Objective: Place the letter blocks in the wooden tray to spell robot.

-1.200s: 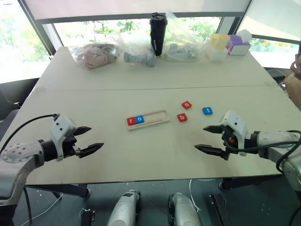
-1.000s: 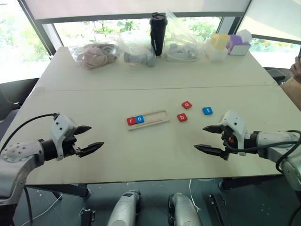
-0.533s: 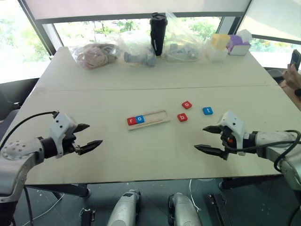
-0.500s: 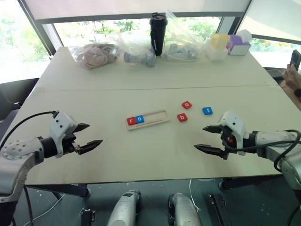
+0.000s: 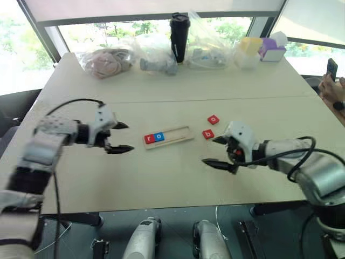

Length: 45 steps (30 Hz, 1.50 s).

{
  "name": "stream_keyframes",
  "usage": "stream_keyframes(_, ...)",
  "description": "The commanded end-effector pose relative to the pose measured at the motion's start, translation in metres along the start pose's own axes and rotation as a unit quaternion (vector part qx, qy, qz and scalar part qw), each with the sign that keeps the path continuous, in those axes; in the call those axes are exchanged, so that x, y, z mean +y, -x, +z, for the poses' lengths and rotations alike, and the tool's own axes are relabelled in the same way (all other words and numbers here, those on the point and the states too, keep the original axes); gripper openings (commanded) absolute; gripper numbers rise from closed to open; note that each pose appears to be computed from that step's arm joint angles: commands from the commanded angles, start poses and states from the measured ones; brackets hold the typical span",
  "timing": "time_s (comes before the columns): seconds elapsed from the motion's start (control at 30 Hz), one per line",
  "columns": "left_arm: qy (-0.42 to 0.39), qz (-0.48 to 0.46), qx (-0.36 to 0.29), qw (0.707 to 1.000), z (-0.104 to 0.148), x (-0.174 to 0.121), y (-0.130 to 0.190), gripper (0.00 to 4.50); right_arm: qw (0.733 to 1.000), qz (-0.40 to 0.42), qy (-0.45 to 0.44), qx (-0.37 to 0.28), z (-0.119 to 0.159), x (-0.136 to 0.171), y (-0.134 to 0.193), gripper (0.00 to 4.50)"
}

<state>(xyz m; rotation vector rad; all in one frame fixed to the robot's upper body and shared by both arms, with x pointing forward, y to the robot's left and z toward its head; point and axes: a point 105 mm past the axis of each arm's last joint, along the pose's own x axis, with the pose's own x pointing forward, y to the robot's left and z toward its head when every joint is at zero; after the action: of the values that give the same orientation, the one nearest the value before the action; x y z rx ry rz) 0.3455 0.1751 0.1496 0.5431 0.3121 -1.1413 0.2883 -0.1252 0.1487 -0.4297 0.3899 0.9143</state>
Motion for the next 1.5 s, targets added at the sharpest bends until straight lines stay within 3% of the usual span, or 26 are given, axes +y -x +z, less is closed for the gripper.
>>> stream_keyframes(0.03, -0.038, -0.006, 0.0, 0.999, 0.007, 0.013, -0.015, 4.5, 0.998, -0.046, 0.036, -0.012, 0.018, 0.002, -0.013, 4.42)
stream_keyframes(0.47, -0.052, -0.026, 0.008, 0.998, 0.004, 0.02, -0.058, 4.5, 0.996, -0.082, 0.029, -0.034, 0.032, 0.012, -0.017, 4.42)
stream_keyframes(0.73, -0.049, -0.066, 0.052, 0.995, -0.016, 0.007, -0.069, 4.5, 0.995, -0.087, 0.024, -0.032, 0.031, 0.012, -0.019, 4.42)
stream_keyframes(0.9, -0.048, -0.056, 0.051, 0.996, -0.017, 0.008, -0.07, 3.15, 0.995, -0.093, 0.023, -0.028, 0.029, 0.009, -0.016, 4.5)
stream_keyframes(1.2, -0.06, -0.051, 0.033, 0.996, -0.006, 0.013, -0.067, 3.15, 0.992, -0.127, 0.02, -0.005, 0.015, -0.012, -0.001, 4.5)
stream_keyframes(1.5, -0.096, -0.114, 0.04, 0.988, -0.009, -0.005, -0.046, 3.15, 0.988, -0.152, 0.005, 0.012, -0.006, -0.028, 0.01, 4.5)
